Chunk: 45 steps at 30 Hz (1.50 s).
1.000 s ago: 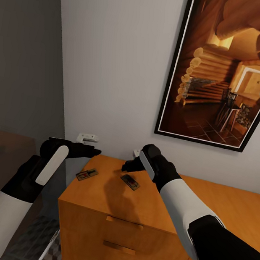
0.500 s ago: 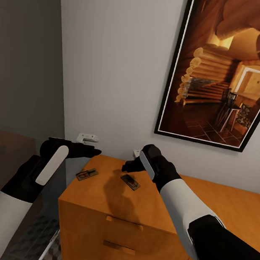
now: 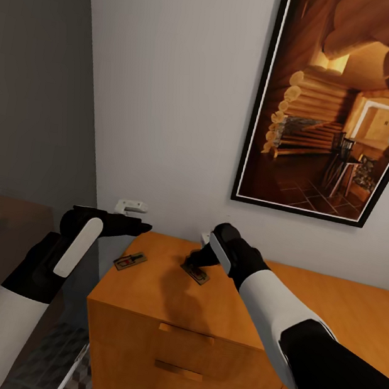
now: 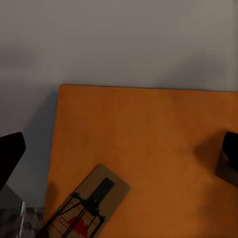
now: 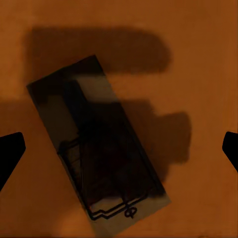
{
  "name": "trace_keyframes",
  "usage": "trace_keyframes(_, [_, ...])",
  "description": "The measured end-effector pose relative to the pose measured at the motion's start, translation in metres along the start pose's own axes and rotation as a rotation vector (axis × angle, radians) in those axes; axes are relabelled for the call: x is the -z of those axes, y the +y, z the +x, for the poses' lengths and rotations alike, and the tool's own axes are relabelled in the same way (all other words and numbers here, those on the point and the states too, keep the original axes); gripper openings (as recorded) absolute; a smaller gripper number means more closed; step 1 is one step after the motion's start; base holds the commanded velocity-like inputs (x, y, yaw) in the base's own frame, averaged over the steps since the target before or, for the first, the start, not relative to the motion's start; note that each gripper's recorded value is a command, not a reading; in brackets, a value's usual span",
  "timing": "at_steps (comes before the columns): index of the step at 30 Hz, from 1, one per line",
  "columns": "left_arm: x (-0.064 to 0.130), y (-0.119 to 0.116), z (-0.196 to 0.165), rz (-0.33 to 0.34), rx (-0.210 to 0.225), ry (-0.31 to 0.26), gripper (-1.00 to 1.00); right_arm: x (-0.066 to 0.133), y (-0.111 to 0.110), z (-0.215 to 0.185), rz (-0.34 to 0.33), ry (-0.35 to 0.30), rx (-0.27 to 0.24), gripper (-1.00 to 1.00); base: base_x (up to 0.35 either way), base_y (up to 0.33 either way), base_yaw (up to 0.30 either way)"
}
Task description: Take the four mousetraps from the cabinet in the bathroom and place them on the bathroom floor. Make sure all four end up on the same floor surface, and ensure that at least two of them are either under or directly next to the same bathroom sink.
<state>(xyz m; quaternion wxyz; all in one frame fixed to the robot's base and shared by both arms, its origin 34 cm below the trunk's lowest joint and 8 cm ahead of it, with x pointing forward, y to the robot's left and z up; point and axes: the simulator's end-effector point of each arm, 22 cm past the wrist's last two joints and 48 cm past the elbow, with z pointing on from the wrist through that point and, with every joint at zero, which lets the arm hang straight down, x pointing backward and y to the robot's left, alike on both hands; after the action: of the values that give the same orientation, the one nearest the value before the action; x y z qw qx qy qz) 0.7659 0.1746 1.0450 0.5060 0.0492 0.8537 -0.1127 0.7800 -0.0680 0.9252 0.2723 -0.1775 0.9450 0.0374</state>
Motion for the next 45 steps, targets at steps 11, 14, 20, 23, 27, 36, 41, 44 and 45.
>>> trace_keyframes(11, [0.0,0.0,0.0,0.001,0.0,0.0,1.0,-0.009,-0.005,0.015,0.008,0.042,-0.01,1.0,0.0,0.0,0.0])
trace_keyframes(14, [0.0,0.0,0.0,0.0,0.0,0.0,1.0,-0.01,-0.006,0.016,0.008,0.046,-0.011,1.0,0.0,0.0,0.0])
trace_keyframes(20, [0.0,0.0,0.0,0.0,0.0,0.0,1.0,-0.01,-0.005,0.017,0.007,0.047,-0.012,1.0,0.0,0.0,0.0])
trace_keyframes(23, [0.0,0.0,0.0,0.0,0.0,0.0,1.0,-0.01,-0.005,0.017,0.006,0.047,-0.013,1.0,0.0,0.0,0.0])
trace_keyframes(27, [0.0,0.0,0.0,0.0,0.001,0.0,1.0,-0.009,-0.003,0.016,0.0,0.044,-0.014,1.0,0.0,0.0,0.0])
trace_keyframes(36, [0.0,-0.001,0.0,0.002,0.002,0.0,1.0,-0.009,-0.001,0.014,-0.01,0.04,-0.015,1.0,0.0,0.0,0.0])
trace_keyframes(41, [0.0,-0.002,0.0,0.003,0.002,0.0,1.0,-0.008,0.002,0.014,-0.025,0.039,-0.016,1.0,0.0,0.0,0.0])
trace_keyframes(44, [0.0,-0.002,0.0,0.003,0.002,0.0,1.0,-0.008,0.005,0.014,-0.036,0.039,-0.017,1.0,0.0,0.0,0.0])
trace_keyframes(45, [0.0,-0.002,0.0,0.003,0.002,0.0,1.0,-0.008,0.005,0.014,-0.036,0.039,-0.017,1.0,0.0,0.0,0.0])
